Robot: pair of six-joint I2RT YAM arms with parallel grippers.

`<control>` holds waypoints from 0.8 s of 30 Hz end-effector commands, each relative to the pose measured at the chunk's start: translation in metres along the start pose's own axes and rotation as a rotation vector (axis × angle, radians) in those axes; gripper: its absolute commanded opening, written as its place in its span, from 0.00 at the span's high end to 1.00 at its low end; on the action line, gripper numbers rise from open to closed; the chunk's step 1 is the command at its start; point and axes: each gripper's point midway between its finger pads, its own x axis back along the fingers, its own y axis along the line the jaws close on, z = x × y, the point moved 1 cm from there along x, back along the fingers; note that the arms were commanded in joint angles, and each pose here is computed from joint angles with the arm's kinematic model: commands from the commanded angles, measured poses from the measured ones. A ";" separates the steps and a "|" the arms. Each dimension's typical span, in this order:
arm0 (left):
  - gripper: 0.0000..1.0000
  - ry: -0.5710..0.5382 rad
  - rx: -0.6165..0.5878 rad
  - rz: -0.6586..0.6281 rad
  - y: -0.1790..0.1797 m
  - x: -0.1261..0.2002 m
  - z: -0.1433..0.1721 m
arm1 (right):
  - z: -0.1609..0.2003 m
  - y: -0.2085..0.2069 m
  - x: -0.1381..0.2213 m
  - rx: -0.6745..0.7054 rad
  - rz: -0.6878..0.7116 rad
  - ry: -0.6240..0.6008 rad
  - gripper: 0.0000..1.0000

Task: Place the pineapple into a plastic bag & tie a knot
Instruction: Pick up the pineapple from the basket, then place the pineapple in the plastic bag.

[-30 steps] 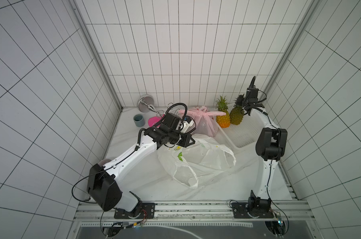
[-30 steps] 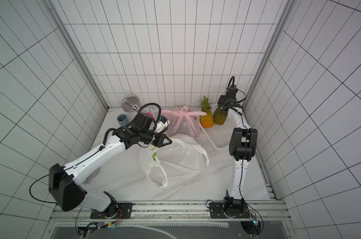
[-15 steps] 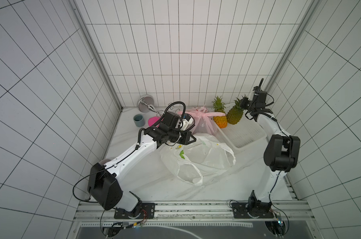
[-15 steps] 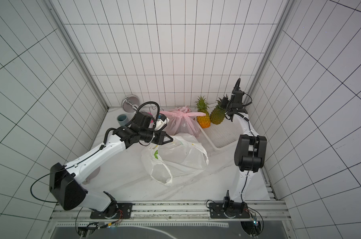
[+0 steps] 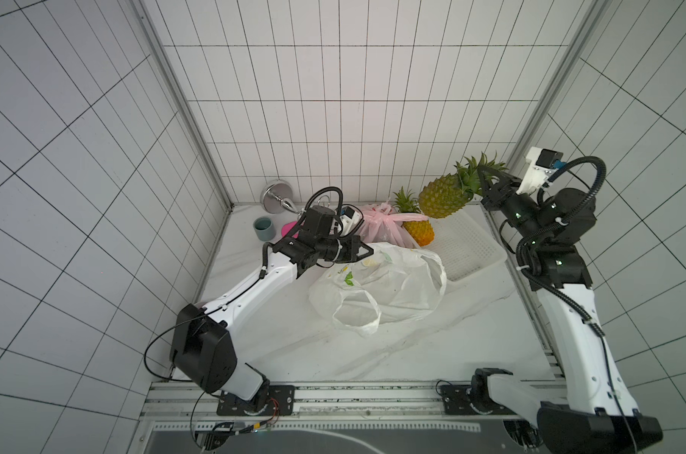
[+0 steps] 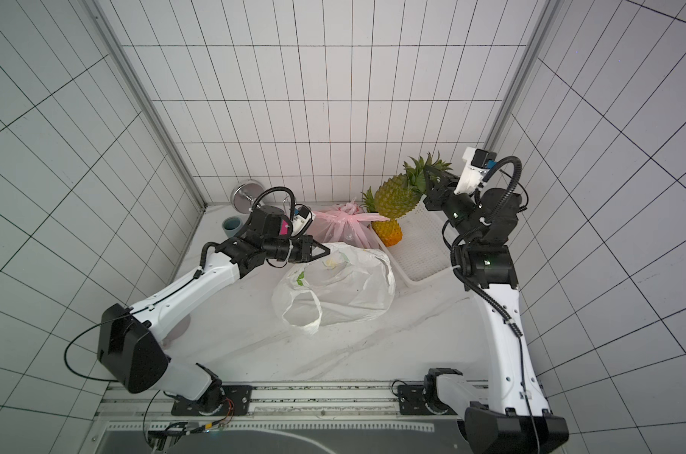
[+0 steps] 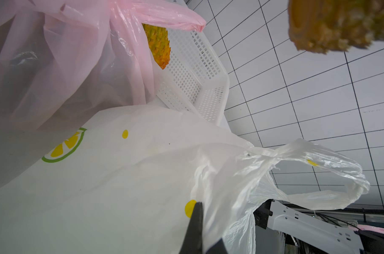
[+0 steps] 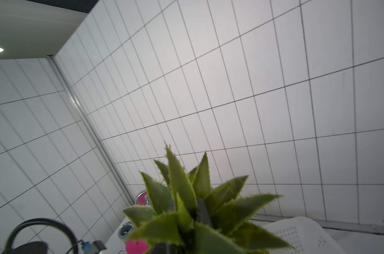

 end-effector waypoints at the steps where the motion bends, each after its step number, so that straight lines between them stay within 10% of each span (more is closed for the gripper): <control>1: 1.00 -0.021 0.028 0.032 0.001 -0.005 -0.010 | 0.001 0.043 0.017 -0.017 -0.187 0.020 1.00; 24: 1.00 -0.049 0.058 -0.007 0.011 -0.013 -0.028 | 0.123 0.115 0.076 0.032 -0.515 0.323 1.00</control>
